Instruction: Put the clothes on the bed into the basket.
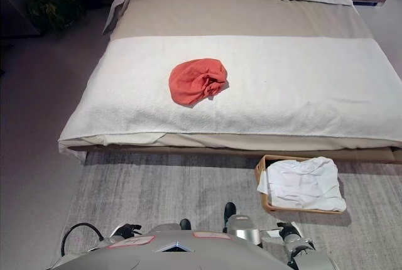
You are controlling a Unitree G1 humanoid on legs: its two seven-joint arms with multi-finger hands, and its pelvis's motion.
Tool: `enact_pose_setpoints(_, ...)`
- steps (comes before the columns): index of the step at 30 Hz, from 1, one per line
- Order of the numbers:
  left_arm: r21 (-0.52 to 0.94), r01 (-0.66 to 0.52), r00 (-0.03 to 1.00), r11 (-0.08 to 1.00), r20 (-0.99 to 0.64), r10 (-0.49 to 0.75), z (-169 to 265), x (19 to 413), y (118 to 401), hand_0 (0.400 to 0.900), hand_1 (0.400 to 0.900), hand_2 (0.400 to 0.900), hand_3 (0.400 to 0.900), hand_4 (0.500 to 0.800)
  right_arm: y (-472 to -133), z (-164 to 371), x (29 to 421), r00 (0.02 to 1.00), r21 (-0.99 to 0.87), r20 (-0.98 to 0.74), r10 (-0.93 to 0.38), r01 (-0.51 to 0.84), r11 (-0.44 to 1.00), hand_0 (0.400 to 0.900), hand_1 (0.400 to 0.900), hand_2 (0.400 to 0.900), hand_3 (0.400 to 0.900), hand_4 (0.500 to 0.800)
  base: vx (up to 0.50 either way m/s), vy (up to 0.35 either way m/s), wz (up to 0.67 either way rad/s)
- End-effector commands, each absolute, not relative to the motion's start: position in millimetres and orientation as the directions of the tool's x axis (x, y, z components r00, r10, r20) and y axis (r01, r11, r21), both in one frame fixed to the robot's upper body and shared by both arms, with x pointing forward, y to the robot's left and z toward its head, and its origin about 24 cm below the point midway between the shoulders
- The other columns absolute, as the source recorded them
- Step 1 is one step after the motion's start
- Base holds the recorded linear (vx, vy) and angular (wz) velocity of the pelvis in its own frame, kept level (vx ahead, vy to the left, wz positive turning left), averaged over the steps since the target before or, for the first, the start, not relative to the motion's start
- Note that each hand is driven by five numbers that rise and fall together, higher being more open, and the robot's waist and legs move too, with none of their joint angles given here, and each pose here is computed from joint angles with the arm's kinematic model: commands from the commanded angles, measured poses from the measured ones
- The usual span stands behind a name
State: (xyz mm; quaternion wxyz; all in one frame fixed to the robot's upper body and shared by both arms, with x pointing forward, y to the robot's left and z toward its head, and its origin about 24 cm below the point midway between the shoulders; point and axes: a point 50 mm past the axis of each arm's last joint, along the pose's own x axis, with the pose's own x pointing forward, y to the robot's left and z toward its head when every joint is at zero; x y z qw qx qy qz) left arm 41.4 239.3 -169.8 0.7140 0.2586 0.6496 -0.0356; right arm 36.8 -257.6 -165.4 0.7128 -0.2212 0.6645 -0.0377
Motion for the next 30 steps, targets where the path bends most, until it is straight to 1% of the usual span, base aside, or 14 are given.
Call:
enact_pose_setpoints(1, 0.394, 0.359, 0.167, 0.846, -0.919, 0.356, -165.9, 46.3, 252.2, 0.900, 0.900, 0.900, 0.900, 0.800, -268.6, -160.5, 51.3, 0.139, -0.437, -0.899, -0.415, -0.285, 0.853, 0.900, 0.900, 0.900, 0.900, 0.800, 0.000, 0.000, 0.00)
enact_pose_setpoints(4, 0.388, 0.345, 0.176, 0.855, -0.921, 0.347, -167.1, 47.2, 247.0, 0.900, 0.900, 0.900, 0.900, 0.800, -268.2, -160.6, 51.2, 0.138, -0.441, -0.897, -0.419, -0.286, 0.851, 0.900, 0.900, 0.900, 0.900, 0.800, 0.005, 0.006, 0.04)
enact_pose_setpoints(7, 0.370, 0.361, 0.169, 0.856, -0.929, 0.331, -168.3, 45.6, 243.5, 0.900, 0.900, 0.900, 0.900, 0.800, -269.2, -160.0, 53.6, 0.141, -0.447, -0.895, -0.424, -0.295, 0.845, 0.900, 0.900, 0.900, 0.900, 0.800, 0.000, 0.000, 0.00)
enact_pose_setpoints(10, 0.361, 0.371, 0.162, 0.856, -0.933, 0.323, -168.7, 44.5, 242.6, 0.900, 0.900, 0.900, 0.900, 0.800, -268.6, -160.8, 49.4, 0.108, -0.421, -0.907, -0.408, -0.275, 0.864, 0.900, 0.900, 0.900, 0.900, 0.800, 0.010, -0.001, 0.01)
enact_pose_setpoints(15, 0.349, 0.382, 0.147, 0.856, -0.937, 0.316, -168.8, 41.5, 243.8, 0.900, 0.900, 0.900, 0.900, 0.800, -272.4, -158.8, 55.3, 0.123, -0.431, -0.902, -0.414, -0.289, 0.855, 0.900, 0.900, 0.900, 0.900, 0.800, 0.000, 0.000, 0.00)
enact_pose_setpoints(20, 0.345, 0.390, 0.153, 0.854, -0.939, 0.309, -168.3, 44.1, 244.7, 0.900, 0.900, 0.900, 0.900, 0.800, -273.0, -156.6, 69.8, 0.167, -0.436, -0.900, -0.403, -0.303, 0.847, 0.900, 0.900, 0.900, 0.900, 0.800, 0.005, -0.005, 0.02)
enact_pose_setpoints(25, 0.358, 0.396, 0.197, 0.846, -0.933, 0.303, -166.2, 59.5, 245.5, 0.900, 0.900, 0.900, 0.900, 0.800, -270.8, -152.6, 94.3, 0.235, -0.440, -0.894, -0.383, -0.286, 0.851, 0.900, 0.900, 0.900, 0.900, 0.800, -0.019, -0.029, 0.10)
enact_pose_setpoints(30, 0.375, 0.389, 0.209, 0.842, -0.926, 0.316, -163.8, 66.3, 250.8, 0.900, 0.900, 0.900, 0.900, 0.800, -260.3, -150.7, 114.6, 0.305, -0.441, -0.887, -0.348, -0.333, 0.833, 0.900, 0.900, 0.900, 0.900, 0.800, 0.022, -0.134, 0.12)
